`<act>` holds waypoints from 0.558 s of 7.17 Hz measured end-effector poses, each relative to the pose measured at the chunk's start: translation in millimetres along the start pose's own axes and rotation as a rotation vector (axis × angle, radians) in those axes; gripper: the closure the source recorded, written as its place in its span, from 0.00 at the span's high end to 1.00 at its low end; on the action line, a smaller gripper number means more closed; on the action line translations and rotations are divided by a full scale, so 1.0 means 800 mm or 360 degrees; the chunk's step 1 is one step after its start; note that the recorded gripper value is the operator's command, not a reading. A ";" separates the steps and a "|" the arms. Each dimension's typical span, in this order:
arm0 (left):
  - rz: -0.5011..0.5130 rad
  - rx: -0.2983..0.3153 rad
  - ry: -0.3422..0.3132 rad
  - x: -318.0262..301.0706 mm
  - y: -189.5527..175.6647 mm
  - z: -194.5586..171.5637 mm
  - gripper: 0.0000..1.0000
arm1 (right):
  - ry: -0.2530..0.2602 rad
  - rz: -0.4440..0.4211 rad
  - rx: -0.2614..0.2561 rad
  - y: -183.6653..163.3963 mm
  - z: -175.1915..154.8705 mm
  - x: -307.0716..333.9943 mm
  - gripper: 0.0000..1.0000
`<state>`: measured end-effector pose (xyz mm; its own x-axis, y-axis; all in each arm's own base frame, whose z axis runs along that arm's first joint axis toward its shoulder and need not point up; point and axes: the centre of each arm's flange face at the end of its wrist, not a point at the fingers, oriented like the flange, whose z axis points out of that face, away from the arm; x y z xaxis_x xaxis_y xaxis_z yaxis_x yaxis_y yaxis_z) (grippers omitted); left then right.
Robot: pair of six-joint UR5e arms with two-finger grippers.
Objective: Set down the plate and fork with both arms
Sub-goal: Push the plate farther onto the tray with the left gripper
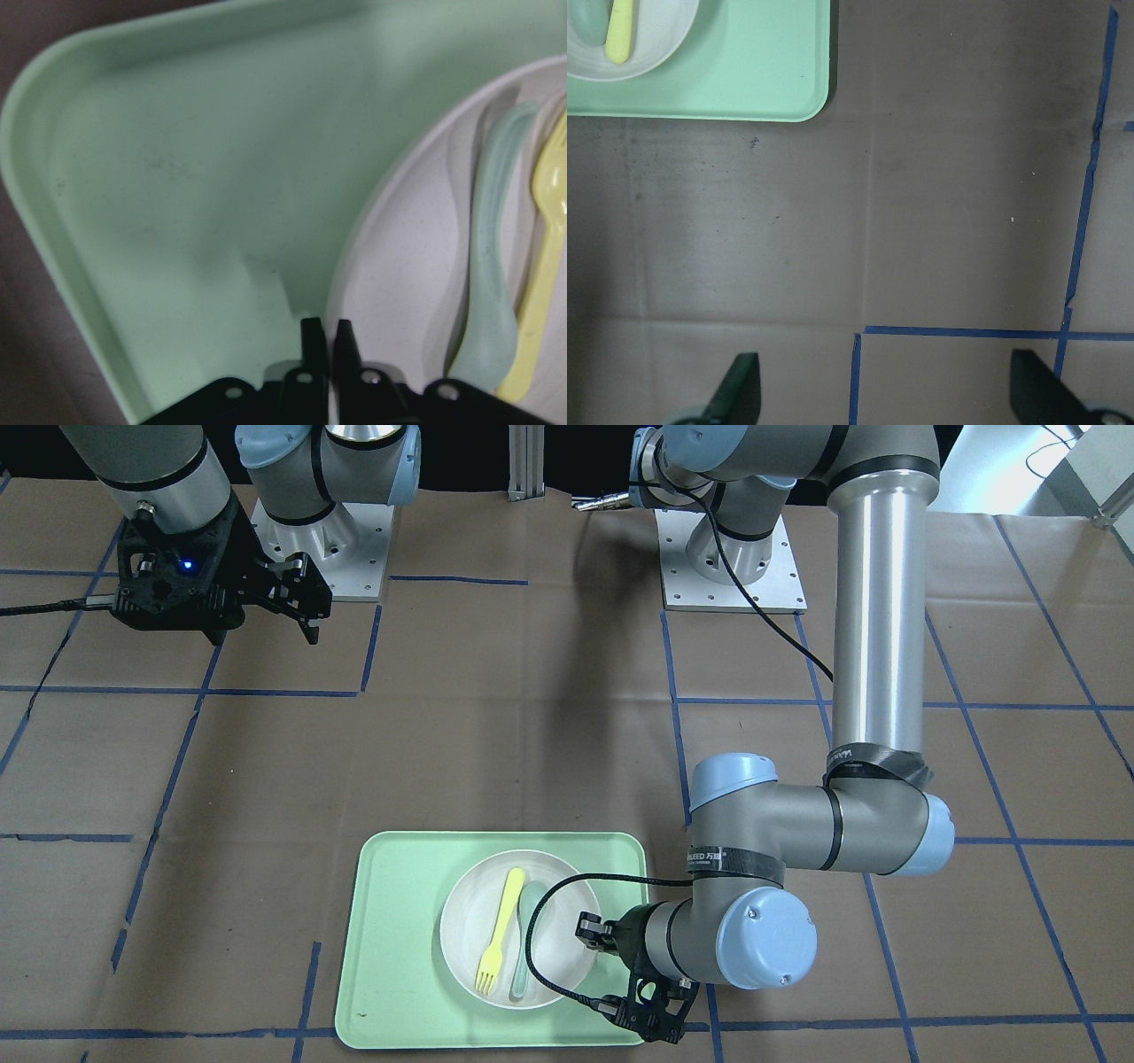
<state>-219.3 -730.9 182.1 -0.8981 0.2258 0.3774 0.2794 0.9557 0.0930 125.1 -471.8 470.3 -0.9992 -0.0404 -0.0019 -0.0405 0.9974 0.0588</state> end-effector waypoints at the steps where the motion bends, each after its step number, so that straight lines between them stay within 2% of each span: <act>1: 0.0011 0.0008 -0.0001 0.000 -0.001 -0.002 0.14 | 0.0000 0.0000 0.0000 0.000 0.000 0.000 1.00; 3: 0.0049 0.0025 -0.0003 0.001 -0.005 -0.004 0.15 | 0.0000 -0.0001 -0.0001 0.000 0.000 0.000 1.00; 4: 0.0059 0.0030 -0.0001 0.000 -0.007 -0.002 0.30 | 0.0000 -0.0001 -0.0001 0.000 0.000 0.000 1.00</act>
<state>-220.5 -736.6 183.0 -0.8876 0.2611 0.3794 0.3060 0.9500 0.0619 125.3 -471.7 470.3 -0.9992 -0.0409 -0.0019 -0.0409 0.9974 0.0591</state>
